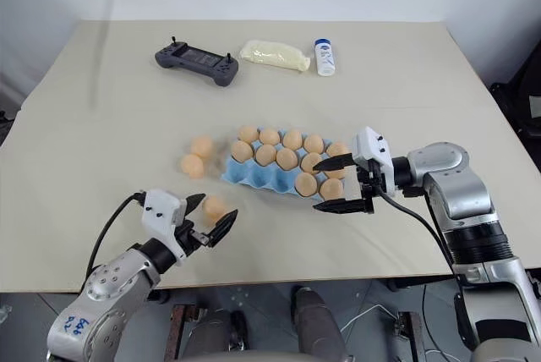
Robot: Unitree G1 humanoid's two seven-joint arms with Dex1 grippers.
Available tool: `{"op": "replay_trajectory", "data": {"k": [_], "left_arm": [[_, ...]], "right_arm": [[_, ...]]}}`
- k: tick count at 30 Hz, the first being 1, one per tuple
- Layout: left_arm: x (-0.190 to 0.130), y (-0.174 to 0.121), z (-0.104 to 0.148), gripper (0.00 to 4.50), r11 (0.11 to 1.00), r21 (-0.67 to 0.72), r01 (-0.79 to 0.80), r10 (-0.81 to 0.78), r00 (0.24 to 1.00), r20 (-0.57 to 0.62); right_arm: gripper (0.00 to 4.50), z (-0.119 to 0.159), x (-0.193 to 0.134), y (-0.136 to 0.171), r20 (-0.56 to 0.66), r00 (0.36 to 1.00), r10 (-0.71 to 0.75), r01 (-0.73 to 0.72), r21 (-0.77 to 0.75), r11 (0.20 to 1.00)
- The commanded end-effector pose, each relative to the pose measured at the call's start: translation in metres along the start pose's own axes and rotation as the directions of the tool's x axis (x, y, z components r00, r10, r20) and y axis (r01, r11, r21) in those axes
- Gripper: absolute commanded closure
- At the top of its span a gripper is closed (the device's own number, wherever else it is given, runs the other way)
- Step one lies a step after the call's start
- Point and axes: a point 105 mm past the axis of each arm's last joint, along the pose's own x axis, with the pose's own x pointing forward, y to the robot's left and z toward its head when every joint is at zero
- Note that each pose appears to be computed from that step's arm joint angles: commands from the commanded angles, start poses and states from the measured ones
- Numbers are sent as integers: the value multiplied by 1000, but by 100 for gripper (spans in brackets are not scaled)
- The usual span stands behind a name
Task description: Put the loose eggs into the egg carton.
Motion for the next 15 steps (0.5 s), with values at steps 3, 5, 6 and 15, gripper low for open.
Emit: {"op": "replay_trajectory", "data": {"k": [3,5,6,15], "left_arm": [[11,-2,0,0,1000,28,5,-4,1000,-24],[13,-1,-2,19,999,43,0,1,999,-38],[14,-2,-2,41,999,51,3,-1,999,-43],[13,-5,1,281,997,65,30,-28,999,-36]], "right_arm": [[6,9,-6,2,19,999,-32,33,-36,999],[1,9,-6,2,20,999,-40,40,-33,999],[0,10,-7,2,21,999,-45,46,-33,998],[0,8,-12,0,15,996,-82,83,-28,996]]}}
